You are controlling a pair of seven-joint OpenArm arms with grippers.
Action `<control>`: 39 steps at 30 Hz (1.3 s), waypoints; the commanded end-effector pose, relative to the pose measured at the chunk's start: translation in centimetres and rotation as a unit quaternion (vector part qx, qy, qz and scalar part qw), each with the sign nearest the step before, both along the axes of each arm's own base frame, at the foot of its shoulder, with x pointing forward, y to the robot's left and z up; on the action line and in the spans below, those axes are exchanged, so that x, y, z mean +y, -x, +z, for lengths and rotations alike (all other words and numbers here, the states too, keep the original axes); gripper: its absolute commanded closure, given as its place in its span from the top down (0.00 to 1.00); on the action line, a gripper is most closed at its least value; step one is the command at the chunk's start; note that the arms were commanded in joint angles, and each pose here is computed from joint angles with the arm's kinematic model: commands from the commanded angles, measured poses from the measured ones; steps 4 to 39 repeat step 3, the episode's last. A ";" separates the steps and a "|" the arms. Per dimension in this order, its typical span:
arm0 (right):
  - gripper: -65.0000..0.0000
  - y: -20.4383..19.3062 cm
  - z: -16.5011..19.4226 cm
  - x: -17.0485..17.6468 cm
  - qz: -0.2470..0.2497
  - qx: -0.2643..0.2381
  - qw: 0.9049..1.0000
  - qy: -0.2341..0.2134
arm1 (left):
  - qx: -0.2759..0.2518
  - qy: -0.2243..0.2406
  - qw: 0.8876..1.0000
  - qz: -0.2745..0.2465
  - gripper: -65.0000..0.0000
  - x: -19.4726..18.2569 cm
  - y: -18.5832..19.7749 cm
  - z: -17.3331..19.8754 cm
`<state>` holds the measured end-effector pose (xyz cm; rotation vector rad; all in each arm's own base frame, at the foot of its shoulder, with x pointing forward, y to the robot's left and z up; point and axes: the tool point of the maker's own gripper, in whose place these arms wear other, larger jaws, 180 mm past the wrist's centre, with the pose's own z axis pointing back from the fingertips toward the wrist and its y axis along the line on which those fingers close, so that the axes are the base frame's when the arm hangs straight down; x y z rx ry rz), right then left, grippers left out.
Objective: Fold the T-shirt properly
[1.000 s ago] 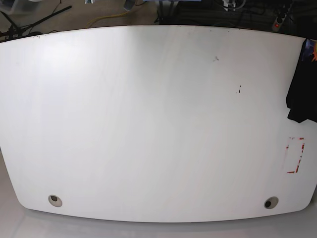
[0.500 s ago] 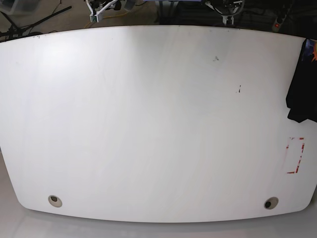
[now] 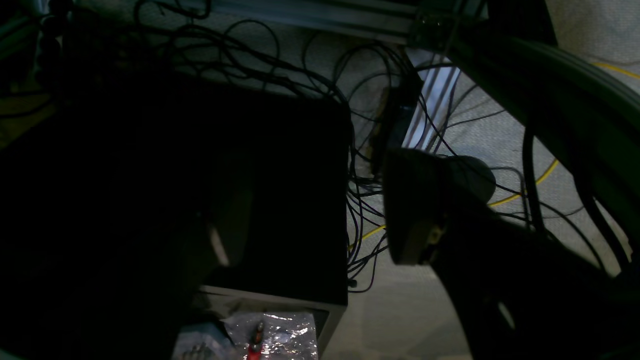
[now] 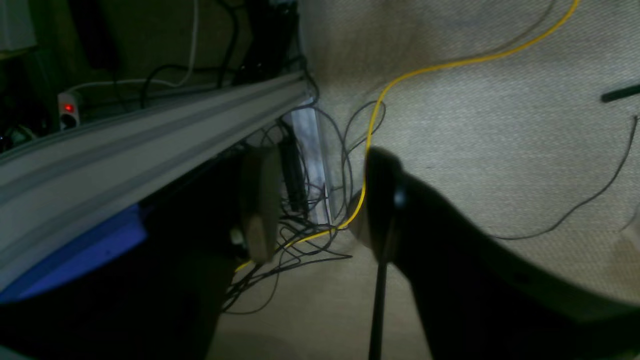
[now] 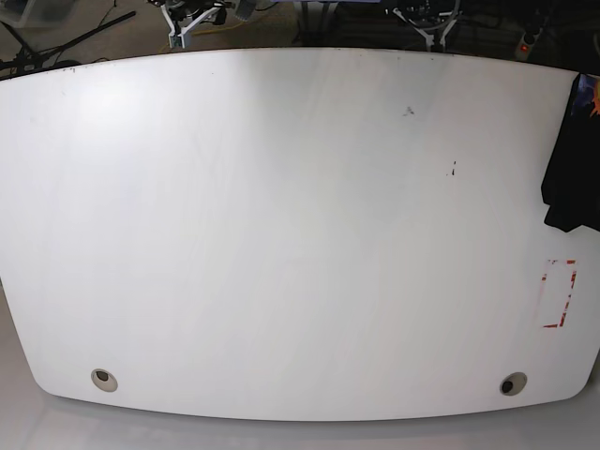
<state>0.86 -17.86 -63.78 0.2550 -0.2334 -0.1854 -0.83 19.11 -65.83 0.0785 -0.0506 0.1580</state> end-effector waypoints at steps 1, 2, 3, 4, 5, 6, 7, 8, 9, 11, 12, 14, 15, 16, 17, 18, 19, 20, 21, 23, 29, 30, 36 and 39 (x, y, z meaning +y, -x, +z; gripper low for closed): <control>0.40 0.0 0.1 -0.5 -0.002 -0.004 1.000 0.001 | -0.001 -0.002 1.000 -0.001 0.57 0.3 0.0 0.0; 0.40 0.0 0.1 -0.5 -0.002 -0.004 1.000 0.001 | -0.002 -0.002 1.000 0.001 0.57 0.3 0.0 0.0; 0.40 0.0 0.1 -0.5 -0.002 -0.004 1.000 0.001 | -0.002 -0.002 1.000 0.001 0.57 0.4 0.1 0.0; 0.40 0.0 0.1 -0.5 -0.002 -0.004 1.000 0.001 | -0.002 -0.002 1.000 0.001 0.57 0.4 0.1 0.0; 0.40 0.0 0.1 -0.5 -0.002 -0.004 1.000 0.001 | -0.002 -0.002 1.000 0.001 0.57 0.4 0.1 0.0; 0.40 0.0 0.1 -0.5 -0.002 -0.004 1.000 0.001 | -0.002 -0.002 1.000 0.001 0.57 0.4 0.1 0.0; 0.40 0.0 0.1 -0.5 -0.002 -0.004 1.000 0.001 | -0.002 -0.002 1.000 0.001 0.57 0.4 0.1 0.0; 0.40 0.0 0.1 -0.5 -0.002 -0.004 1.000 0.001 | -0.002 -0.002 1.000 0.001 0.57 0.4 0.1 0.0; 0.40 0.0 0.1 -0.5 -0.002 -0.004 1.000 0.001 | -0.002 -0.002 1.000 0.001 0.57 0.4 0.1 0.0; 0.40 0.0 0.1 -0.5 -0.002 -0.004 1.000 0.001 | -0.002 -0.002 1.000 0.001 0.57 0.4 0.1 0.0; 0.40 0.0 0.1 -0.5 -0.002 -0.004 1.000 0.001 | -0.002 -0.002 1.000 0.001 0.57 0.4 0.1 0.0; 0.40 0.0 0.1 -0.5 -0.002 -0.004 1.000 0.001 | -0.002 -0.002 1.000 0.001 0.57 0.4 0.1 0.0; 0.40 0.0 0.1 -0.5 -0.002 -0.004 1.000 0.001 | -0.002 -0.002 1.000 0.001 0.57 0.4 0.1 0.0; 0.40 0.0 0.1 -0.5 -0.002 -0.004 1.000 0.001 | -0.002 -0.002 1.000 0.001 0.57 0.4 0.1 0.0; 0.40 0.0 0.1 -0.5 -0.002 -0.004 1.000 0.001 | -0.002 -0.002 1.000 0.001 0.57 0.4 0.1 0.0; 0.40 0.0 0.1 -0.5 -0.002 -0.004 1.000 0.001 | -0.002 -0.002 1.000 0.001 0.57 0.4 0.1 0.0; 0.40 0.0 0.1 -0.5 -0.002 -0.004 1.000 0.001 | -0.002 -0.002 1.000 0.001 0.57 0.4 0.1 0.0; 0.40 0.0 0.1 -0.5 -0.002 -0.004 1.000 0.001 | -0.002 -0.002 1.000 0.001 0.57 0.4 0.1 0.0; 0.40 0.0 0.1 -0.5 -0.002 -0.004 1.000 0.001 | -0.002 -0.002 1.000 0.001 0.57 0.4 0.1 0.0; 0.40 0.0 0.1 -0.5 -0.002 -0.004 1.000 0.001 | -0.002 -0.002 1.000 0.001 0.57 0.4 0.1 0.0; 0.40 0.0 0.1 -0.5 -0.002 -0.004 1.000 0.001 | -0.002 -0.002 1.000 0.001 0.57 0.4 0.1 0.0; 0.40 0.0 0.1 -0.5 -0.002 -0.004 1.000 0.001 | -0.002 -0.002 1.000 0.001 0.57 0.4 0.1 0.0; 0.40 0.0 0.1 -0.5 -0.002 -0.004 1.000 0.001 | -0.002 -0.002 1.000 0.001 0.57 0.4 0.1 0.0; 0.40 0.0 0.1 -0.5 -0.002 -0.004 1.000 0.001 | -0.002 -0.002 1.000 0.001 0.57 0.4 0.1 0.0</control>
